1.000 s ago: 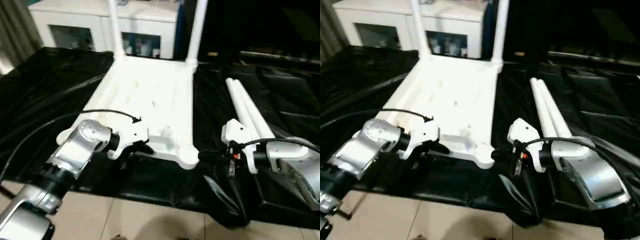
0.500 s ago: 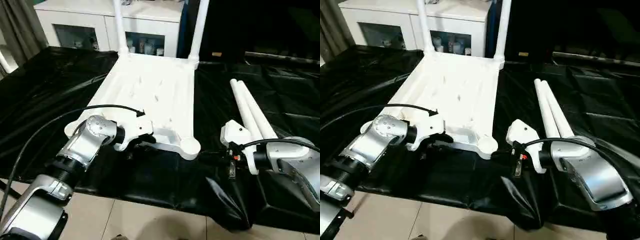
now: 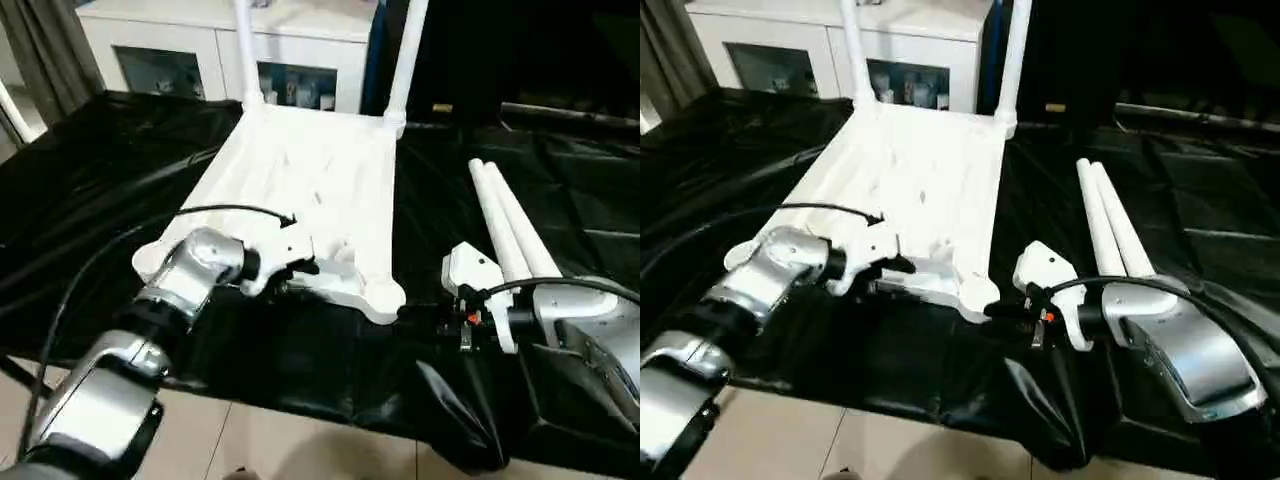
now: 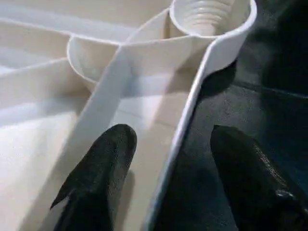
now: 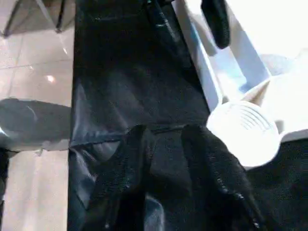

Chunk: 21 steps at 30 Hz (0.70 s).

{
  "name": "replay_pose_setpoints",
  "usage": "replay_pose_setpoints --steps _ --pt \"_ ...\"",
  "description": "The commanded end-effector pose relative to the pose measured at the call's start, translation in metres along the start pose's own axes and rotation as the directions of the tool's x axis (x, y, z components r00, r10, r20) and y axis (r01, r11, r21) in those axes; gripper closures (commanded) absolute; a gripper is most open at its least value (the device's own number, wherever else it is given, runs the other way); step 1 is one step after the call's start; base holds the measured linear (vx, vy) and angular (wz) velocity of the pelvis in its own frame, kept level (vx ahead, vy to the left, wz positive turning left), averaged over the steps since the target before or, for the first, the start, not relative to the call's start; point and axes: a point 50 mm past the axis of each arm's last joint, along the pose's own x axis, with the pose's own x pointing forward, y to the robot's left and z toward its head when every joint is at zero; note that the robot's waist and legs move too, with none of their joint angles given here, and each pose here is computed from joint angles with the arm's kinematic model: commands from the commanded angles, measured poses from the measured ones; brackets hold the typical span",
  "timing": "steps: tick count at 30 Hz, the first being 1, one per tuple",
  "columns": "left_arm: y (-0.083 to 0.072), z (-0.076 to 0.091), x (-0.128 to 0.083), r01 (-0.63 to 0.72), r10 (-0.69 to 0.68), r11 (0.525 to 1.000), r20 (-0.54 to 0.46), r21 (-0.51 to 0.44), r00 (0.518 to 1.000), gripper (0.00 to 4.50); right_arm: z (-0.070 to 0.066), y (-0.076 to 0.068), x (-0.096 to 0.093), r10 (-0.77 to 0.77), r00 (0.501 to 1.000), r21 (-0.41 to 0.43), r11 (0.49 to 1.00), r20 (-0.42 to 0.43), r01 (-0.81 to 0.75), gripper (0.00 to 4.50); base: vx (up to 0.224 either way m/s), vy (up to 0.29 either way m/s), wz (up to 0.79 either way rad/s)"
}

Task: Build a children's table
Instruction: Rotate table base

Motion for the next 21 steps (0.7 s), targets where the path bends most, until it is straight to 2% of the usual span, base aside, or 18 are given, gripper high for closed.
replay_pose_setpoints --steps 1,4,6,9,10,14,15,18,21 --pt "0.0038 0.0018 -0.0004 -0.005 0.005 1.0 -0.009 0.002 1.0 1.12 0.0061 0.0003 -0.0022 -0.015 1.0 -0.044 0.999 -0.007 0.015 3.18 0.0 0.0 0.0" --pt "0.0078 -0.0008 -0.0002 -0.043 0.043 0.999 -0.04 0.0 0.998 0.86 0.0042 0.0001 -0.0022 -0.023 1.0 -0.048 0.999 -0.015 0.022 3.18 0.0 0.0 0.0" --pt "0.0087 -0.0004 0.0002 -0.039 0.038 0.999 -0.036 -0.024 0.999 1.34 0.0036 0.0007 -0.0022 -0.024 1.0 -0.048 0.999 -0.016 0.023 3.18 0.0 0.0 0.0" --pt "0.0073 -0.0011 0.0007 0.002 -0.004 0.999 -0.039 -0.049 0.999 1.4 0.0016 0.0006 -0.0014 -0.038 0.999 -0.054 0.998 -0.02 0.037 3.18 0.0 0.0 0.0" --pt "0.0072 -0.0008 0.0008 0.002 -0.004 0.999 -0.036 -0.054 0.999 1.75 0.0015 0.0005 -0.0012 -0.039 0.999 -0.054 0.998 -0.02 0.038 3.18 0.0 0.0 0.0" --pt "0.0071 0.0009 0.0011 0.013 -0.014 0.998 -0.021 -0.057 1.0 1.86 0.0021 0.0012 -0.0001 -0.035 0.999 -0.054 0.998 -0.019 0.034 3.18 0.0 0.0 0.0" --pt "0.007 0.0009 0.0011 0.013 -0.014 0.998 -0.02 -0.057 1.0 2.17 0.0021 0.0013 -0.0001 -0.035 0.999 -0.054 0.998 -0.019 0.034 3.18 0.0 0.0 0.0" --pt "0.0064 0.0009 0.0005 0.024 -0.025 0.998 -0.011 -0.062 1.0 2.22 0.0021 0.0012 0.001 -0.033 0.999 -0.055 0.998 -0.017 0.032 3.18 0.0 0.0 0.0" --pt "0.0057 -0.0001 -0.0006 0.03 -0.031 0.998 -0.009 -0.053 0.999 2.63 0.0024 0.0011 0.002 -0.031 0.999 -0.055 0.998 -0.015 0.031 3.18 0.0 0.0 0.0"
